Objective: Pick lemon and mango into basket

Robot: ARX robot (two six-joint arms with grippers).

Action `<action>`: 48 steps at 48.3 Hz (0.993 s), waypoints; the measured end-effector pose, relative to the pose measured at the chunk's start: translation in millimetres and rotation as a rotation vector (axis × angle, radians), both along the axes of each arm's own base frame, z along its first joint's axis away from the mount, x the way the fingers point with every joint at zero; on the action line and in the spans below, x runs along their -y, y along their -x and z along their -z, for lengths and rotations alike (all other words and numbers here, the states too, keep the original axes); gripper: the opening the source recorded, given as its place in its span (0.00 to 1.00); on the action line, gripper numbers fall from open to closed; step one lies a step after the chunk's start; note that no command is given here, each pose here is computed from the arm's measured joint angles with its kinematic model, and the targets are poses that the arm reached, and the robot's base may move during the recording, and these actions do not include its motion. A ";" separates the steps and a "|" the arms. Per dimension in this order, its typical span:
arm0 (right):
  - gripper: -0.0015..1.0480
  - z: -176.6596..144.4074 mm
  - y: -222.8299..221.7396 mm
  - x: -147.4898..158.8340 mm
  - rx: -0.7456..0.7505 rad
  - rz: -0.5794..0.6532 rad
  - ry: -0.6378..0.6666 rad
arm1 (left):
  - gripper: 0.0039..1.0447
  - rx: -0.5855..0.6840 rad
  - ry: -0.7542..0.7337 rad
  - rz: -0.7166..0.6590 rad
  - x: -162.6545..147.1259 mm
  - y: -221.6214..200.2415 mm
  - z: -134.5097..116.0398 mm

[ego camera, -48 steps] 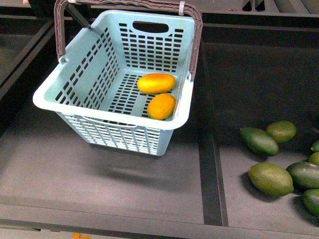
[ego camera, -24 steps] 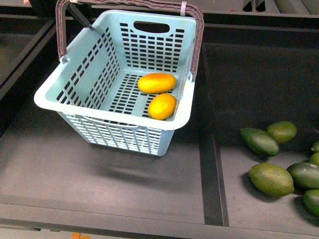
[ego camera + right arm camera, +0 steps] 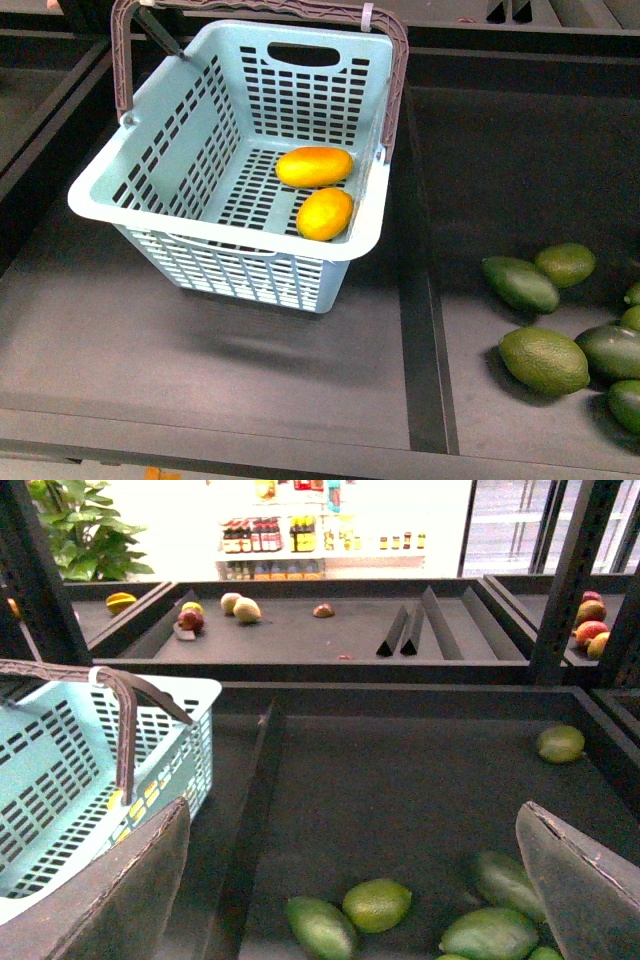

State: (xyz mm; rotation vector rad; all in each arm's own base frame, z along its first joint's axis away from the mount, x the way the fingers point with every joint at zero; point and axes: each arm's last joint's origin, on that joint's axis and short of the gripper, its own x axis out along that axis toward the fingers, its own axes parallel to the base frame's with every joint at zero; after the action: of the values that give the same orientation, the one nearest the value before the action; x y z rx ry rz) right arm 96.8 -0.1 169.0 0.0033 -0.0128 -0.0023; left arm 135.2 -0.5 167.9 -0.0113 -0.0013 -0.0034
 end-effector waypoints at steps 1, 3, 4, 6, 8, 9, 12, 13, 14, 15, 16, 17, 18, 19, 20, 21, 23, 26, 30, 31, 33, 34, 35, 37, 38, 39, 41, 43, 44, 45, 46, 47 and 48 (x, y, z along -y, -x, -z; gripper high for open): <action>0.92 0.0 0.0 0.0 0.000 0.000 0.000 | 0.03 0.002 0.000 0.000 0.0 0.9 -0.4; 0.92 0.0 0.0 0.0 0.000 0.000 0.000 | 0.03 0.005 0.000 0.000 0.0 2.5 -1.2; 0.92 0.0 0.0 0.0 0.000 0.000 0.000 | 0.03 0.006 0.000 0.000 0.0 3.4 -1.4; 0.92 0.0 0.0 0.0 0.000 0.000 0.000 | 0.03 0.008 0.000 0.000 0.0 5.0 -1.9; 0.92 0.0 0.0 0.0 0.000 0.000 0.000 | 0.03 0.012 0.000 0.000 0.0 7.3 -2.7; 0.92 0.0 0.0 0.0 0.000 0.000 0.000 | 0.03 0.010 0.000 0.000 0.0 7.9 -2.6; 0.92 0.0 0.0 0.0 0.000 0.000 0.000 | 0.03 0.015 0.000 0.000 0.0 11.1 -3.5; 0.92 0.0 0.0 0.0 0.000 0.000 0.000 | 0.03 0.013 0.000 0.000 0.0 11.7 -3.4; 0.92 0.0 0.0 0.0 0.000 0.000 0.000 | 0.03 0.013 0.000 0.000 0.0 12.3 -3.5; 0.92 0.0 0.0 0.0 0.000 0.000 0.000 | 0.03 0.014 0.000 0.000 0.0 13.1 -3.7; 0.92 0.0 0.0 0.0 0.000 0.000 0.000 | 0.03 0.014 0.000 0.000 -0.1 13.9 -3.7; 0.92 0.0 0.0 0.0 0.000 0.000 0.000 | 0.03 0.014 0.000 0.000 -0.1 14.8 -3.7; 0.92 0.0 0.0 0.0 0.000 0.000 0.000 | 0.03 0.014 0.000 0.000 -0.1 15.6 -3.8; 0.92 0.0 0.0 0.0 0.000 0.000 0.000 | 0.03 0.015 0.000 0.000 -0.1 16.5 -3.9; 0.92 0.0 0.0 0.0 0.000 0.000 0.000 | 0.03 0.015 0.000 0.000 -0.1 17.3 -4.0; 0.92 0.0 0.0 0.0 0.000 0.000 0.000 | 0.03 0.016 0.000 0.000 -0.1 18.0 -4.1; 0.92 0.0 0.0 0.0 0.000 0.000 0.000 | 0.03 0.015 0.000 0.000 -0.1 19.4 -4.0; 0.92 0.0 0.0 0.0 0.000 0.000 0.000 | 0.03 0.014 0.000 0.000 -0.1 21.1 -3.9; 0.92 0.0 0.0 0.0 0.000 0.000 0.000 | 0.03 0.015 0.000 0.000 -0.1 23.3 -3.8; 0.92 0.0 0.0 0.0 0.000 0.000 0.000 | 0.03 0.015 0.000 0.000 -0.1 23.7 -3.8; 0.92 0.0 0.0 0.0 0.000 0.000 0.000 | 0.03 0.016 0.000 0.000 -0.1 24.7 -3.7; 0.92 0.0 0.0 0.0 0.000 0.000 0.000 | 0.03 0.016 0.000 0.000 -0.1 25.1 -3.7; 0.92 0.0 0.0 0.0 0.000 0.000 0.000 | 0.03 0.015 0.000 0.000 -0.1 25.6 -3.6; 0.92 0.0 0.0 0.0 0.000 0.000 0.000 | 0.03 0.015 0.000 0.000 -0.1 26.5 -3.5; 0.92 0.0 0.0 0.0 0.000 0.000 0.000 | 0.03 0.014 0.000 0.000 -0.1 26.8 -3.4; 0.92 0.0 0.0 0.0 0.000 0.000 0.000 | 0.03 0.019 0.000 0.000 -0.1 27.6 -3.8; 0.92 0.0 0.0 0.0 0.000 0.000 0.000 | 0.03 -0.011 0.000 0.000 -0.1 31.0 -0.2; 0.92 0.0 0.0 0.0 0.000 0.000 0.000 | 0.03 -0.018 0.000 0.000 -0.1 34.7 1.2; 0.92 0.0 0.0 0.0 0.000 0.000 0.000 | 0.03 -0.008 0.000 0.000 -0.1 36.3 0.7; 0.92 0.0 0.0 0.0 0.000 0.000 0.000 | 0.03 0.001 0.000 0.000 -0.1 37.1 0.0; 0.92 0.0 0.0 0.0 0.000 0.000 0.000 | 0.03 0.006 0.000 0.000 -0.1 37.5 -0.3; 0.92 0.0 0.0 0.0 0.000 0.000 0.000 | 0.03 0.008 0.000 0.000 -0.1 37.8 -0.4; 0.92 0.0 0.0 0.0 0.000 0.000 0.000 | 0.03 0.008 0.000 0.000 -0.1 37.9 -0.4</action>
State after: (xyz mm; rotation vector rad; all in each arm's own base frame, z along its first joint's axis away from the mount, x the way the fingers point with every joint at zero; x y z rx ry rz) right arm 96.8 -0.1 169.0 0.0033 -0.0128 -0.0019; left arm 97.4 -0.3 168.4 -0.0109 -0.0093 -0.0035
